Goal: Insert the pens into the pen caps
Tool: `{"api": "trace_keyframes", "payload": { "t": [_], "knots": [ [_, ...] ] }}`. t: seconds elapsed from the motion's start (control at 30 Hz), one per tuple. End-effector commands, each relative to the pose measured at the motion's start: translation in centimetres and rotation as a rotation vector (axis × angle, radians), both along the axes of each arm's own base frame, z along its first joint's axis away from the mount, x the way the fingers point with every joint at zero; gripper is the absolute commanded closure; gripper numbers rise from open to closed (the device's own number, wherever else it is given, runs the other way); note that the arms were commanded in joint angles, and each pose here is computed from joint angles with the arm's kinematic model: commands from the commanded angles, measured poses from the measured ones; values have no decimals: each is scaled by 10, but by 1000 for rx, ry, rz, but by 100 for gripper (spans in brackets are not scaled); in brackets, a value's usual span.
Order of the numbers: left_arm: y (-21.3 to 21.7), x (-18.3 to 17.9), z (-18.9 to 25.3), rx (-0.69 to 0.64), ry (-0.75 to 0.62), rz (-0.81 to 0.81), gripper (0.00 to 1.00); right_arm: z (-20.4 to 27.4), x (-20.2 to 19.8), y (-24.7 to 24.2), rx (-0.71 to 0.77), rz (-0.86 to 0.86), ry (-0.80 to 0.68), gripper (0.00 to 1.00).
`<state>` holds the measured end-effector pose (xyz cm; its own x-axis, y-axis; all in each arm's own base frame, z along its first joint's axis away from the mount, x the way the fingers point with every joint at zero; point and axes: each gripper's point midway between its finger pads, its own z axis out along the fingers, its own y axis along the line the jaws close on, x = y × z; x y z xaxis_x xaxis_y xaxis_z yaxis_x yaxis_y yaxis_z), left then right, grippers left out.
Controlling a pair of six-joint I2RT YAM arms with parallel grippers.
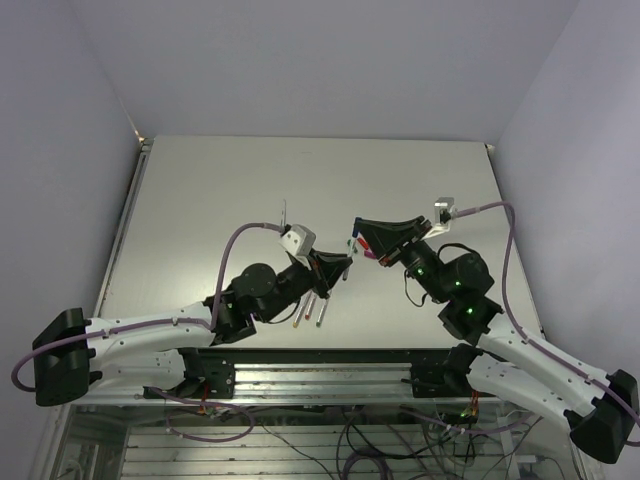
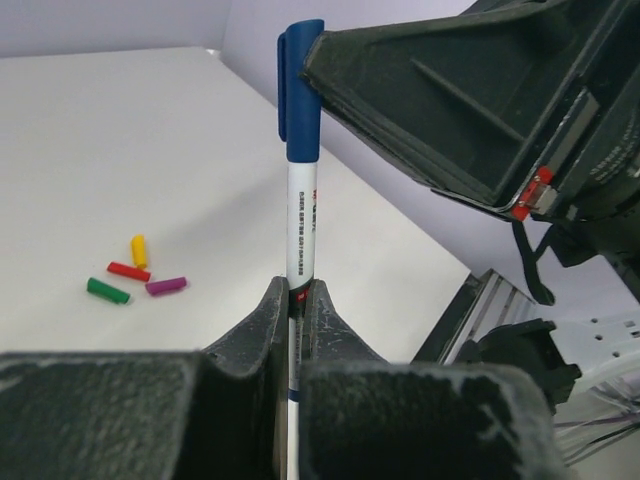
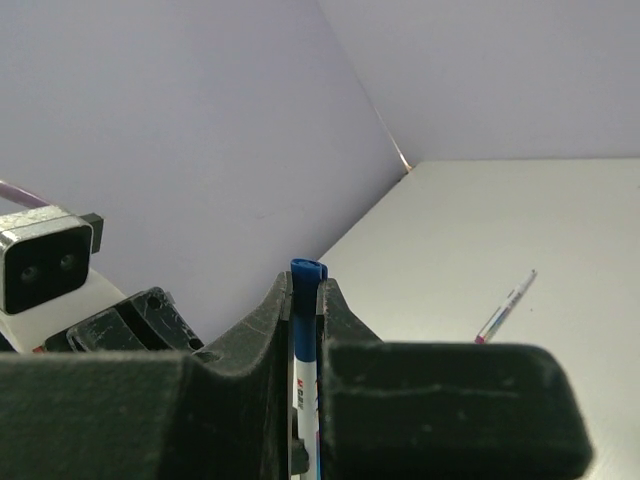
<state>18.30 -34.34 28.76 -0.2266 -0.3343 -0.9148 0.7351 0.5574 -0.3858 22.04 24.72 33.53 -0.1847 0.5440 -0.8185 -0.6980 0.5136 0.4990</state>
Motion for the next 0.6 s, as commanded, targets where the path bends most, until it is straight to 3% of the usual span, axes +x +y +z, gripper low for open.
{"api": "trace_keyframes", "payload": {
  "t": [0.0, 0.27, 0.47, 0.57],
  "knots": [
    [38, 24, 106, -322, -130, 131, 93, -102, -27, 24, -260, 154, 237, 100],
    [38, 30, 109, -310, -151, 138, 93, -127, -31, 30, -339, 143, 280, 100],
    [34, 34, 78, -223, -88, 144, 93, -82, -3, 26, -310, 7, 181, 99],
    [33, 35, 48, -152, -26, 152, 93, -38, 12, 19, -260, -80, 88, 85]
  ]
}}
